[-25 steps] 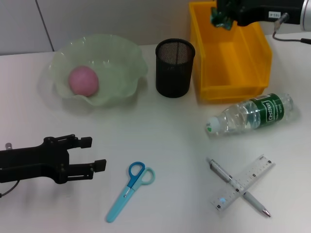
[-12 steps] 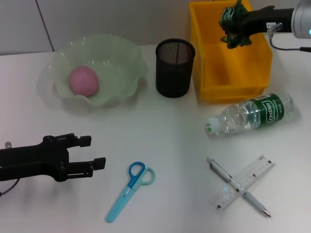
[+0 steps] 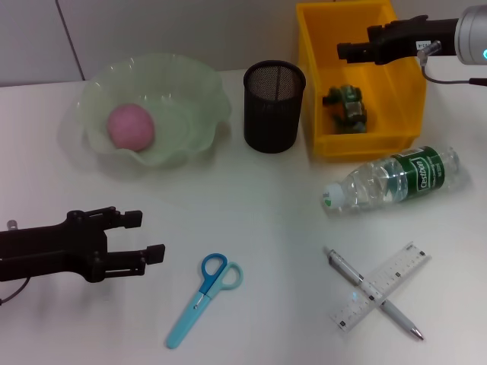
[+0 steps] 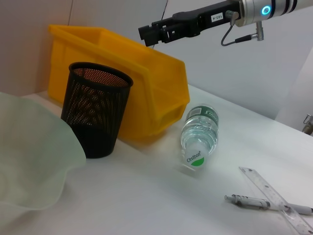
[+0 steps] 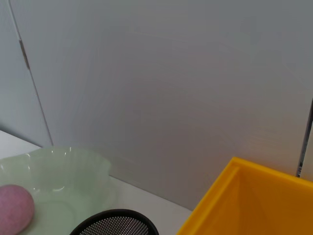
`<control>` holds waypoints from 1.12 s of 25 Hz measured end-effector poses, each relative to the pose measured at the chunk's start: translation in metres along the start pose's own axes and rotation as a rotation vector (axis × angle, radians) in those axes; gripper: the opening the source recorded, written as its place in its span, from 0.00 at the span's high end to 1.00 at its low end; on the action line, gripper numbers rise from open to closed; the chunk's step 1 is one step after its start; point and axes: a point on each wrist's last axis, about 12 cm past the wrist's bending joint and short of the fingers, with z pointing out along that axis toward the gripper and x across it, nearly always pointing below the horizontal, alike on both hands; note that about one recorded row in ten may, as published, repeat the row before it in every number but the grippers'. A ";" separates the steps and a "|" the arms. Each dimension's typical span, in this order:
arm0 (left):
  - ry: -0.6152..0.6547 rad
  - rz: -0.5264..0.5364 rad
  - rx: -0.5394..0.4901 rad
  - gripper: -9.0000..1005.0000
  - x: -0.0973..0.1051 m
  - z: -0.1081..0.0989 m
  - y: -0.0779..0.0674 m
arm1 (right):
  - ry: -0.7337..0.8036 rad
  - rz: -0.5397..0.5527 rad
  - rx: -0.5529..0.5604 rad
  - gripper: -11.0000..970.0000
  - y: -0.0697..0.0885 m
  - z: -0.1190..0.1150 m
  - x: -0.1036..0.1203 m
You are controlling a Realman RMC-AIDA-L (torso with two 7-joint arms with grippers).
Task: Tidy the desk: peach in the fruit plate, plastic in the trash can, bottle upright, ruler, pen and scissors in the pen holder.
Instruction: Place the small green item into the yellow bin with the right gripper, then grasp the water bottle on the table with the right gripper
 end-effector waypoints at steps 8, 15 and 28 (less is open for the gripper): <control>0.001 0.001 -0.001 0.19 0.000 -0.001 0.000 | -0.035 0.009 -0.069 0.22 0.003 -0.009 -0.008; -0.001 0.001 0.000 0.19 0.000 0.000 0.000 | 0.025 -0.153 -0.335 0.21 0.021 -0.046 -0.030; -0.042 -0.018 -0.044 0.20 0.001 0.003 0.001 | 0.487 -0.521 -0.404 0.21 0.037 -0.050 -0.032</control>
